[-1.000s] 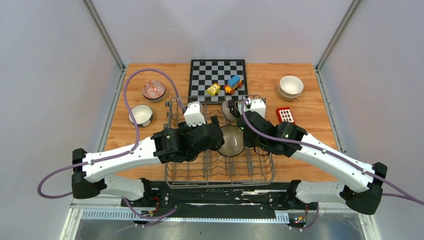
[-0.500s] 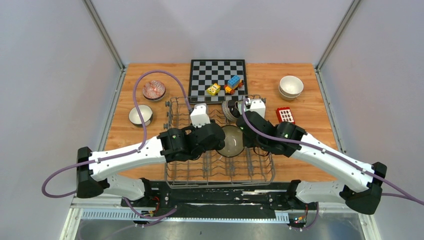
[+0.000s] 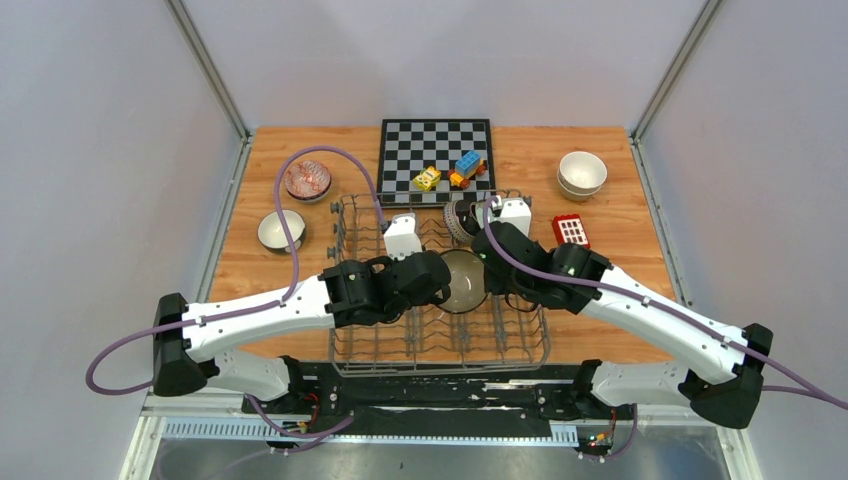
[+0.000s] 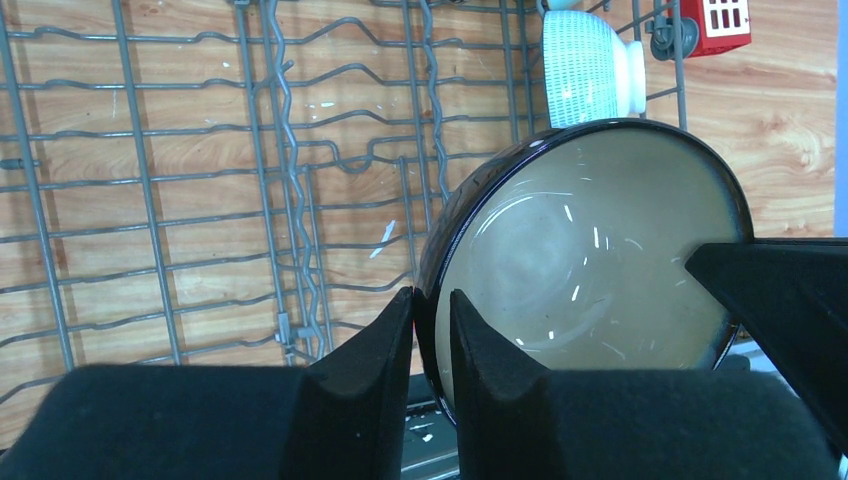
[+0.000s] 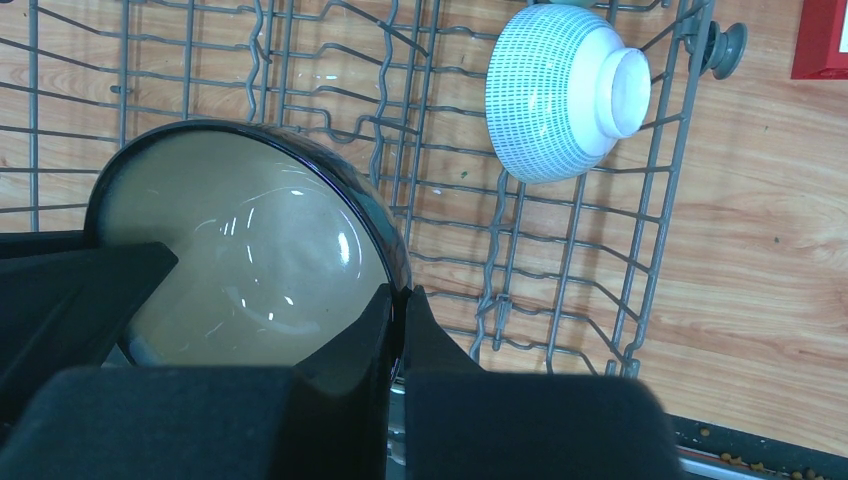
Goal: Unload the bowls from the dish rack
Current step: Place the bowl at the center of the board.
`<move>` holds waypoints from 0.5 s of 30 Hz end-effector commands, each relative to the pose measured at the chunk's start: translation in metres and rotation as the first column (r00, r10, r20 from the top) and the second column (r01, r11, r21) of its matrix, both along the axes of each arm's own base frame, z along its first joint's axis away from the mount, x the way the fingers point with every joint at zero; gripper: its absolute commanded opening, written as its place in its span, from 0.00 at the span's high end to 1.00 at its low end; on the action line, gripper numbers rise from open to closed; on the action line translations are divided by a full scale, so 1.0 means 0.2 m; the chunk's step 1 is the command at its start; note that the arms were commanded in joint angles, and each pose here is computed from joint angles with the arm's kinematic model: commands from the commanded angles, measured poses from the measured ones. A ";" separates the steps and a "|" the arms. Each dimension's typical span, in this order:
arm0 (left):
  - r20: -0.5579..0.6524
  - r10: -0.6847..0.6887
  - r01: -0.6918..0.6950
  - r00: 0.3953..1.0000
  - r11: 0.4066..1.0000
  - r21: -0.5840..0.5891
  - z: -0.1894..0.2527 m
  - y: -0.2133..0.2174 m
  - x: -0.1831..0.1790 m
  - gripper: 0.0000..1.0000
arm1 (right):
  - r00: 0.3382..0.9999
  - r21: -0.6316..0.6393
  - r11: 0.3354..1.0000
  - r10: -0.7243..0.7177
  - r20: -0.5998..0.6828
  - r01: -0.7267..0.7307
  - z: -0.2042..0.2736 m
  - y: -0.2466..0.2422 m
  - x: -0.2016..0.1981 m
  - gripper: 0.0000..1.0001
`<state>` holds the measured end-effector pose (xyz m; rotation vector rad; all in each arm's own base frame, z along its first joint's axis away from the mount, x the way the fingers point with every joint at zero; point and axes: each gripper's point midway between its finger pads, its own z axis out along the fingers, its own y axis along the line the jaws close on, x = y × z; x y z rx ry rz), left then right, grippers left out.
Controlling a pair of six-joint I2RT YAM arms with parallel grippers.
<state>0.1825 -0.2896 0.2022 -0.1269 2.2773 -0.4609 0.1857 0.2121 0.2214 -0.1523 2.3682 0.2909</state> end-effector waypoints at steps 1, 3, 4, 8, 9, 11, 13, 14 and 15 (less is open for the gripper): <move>0.011 0.008 -0.008 1.000 1.000 -0.029 0.02 0.00 0.02 0.78 | 0.999 0.093 0.995 -0.044 0.031 0.041 0.07 0.05 0.04 1.00; 0.016 0.007 -0.006 1.000 1.000 -0.029 0.03 0.00 0.02 0.71 | 0.999 0.090 0.995 -0.044 0.031 0.041 0.06 0.04 0.04 1.00; 0.018 0.007 -0.007 1.000 1.000 -0.026 0.04 0.01 0.02 0.66 | 0.998 0.089 0.995 -0.045 0.032 0.042 0.06 0.04 0.04 1.00; 0.030 0.019 -0.019 0.999 1.000 -0.007 0.05 0.03 0.03 0.54 | 0.998 0.086 0.995 -0.048 0.031 0.045 0.05 0.04 0.04 1.00; 0.031 0.021 -0.021 0.999 1.000 -0.004 0.06 0.04 0.03 0.54 | 0.998 0.085 0.995 -0.047 0.031 0.044 0.05 0.04 0.04 1.00; 0.028 0.025 -0.025 0.999 1.000 -0.002 0.05 0.04 0.03 0.56 | 0.998 0.089 0.995 -0.048 0.033 0.045 0.06 0.04 0.05 1.00; 0.026 0.026 -0.026 0.999 1.000 -0.006 0.05 0.04 0.02 0.61 | 0.998 0.089 0.995 -0.048 0.035 0.045 0.06 0.04 0.05 1.00; 0.027 0.024 -0.024 0.999 1.000 -0.008 0.05 0.04 0.02 0.64 | 0.998 0.088 0.995 -0.047 0.035 0.044 0.06 0.04 0.05 1.00; 0.030 0.015 -0.015 0.999 1.000 -0.011 0.05 0.03 0.02 0.68 | 0.998 0.088 0.995 -0.045 0.035 0.042 0.06 0.04 0.05 1.00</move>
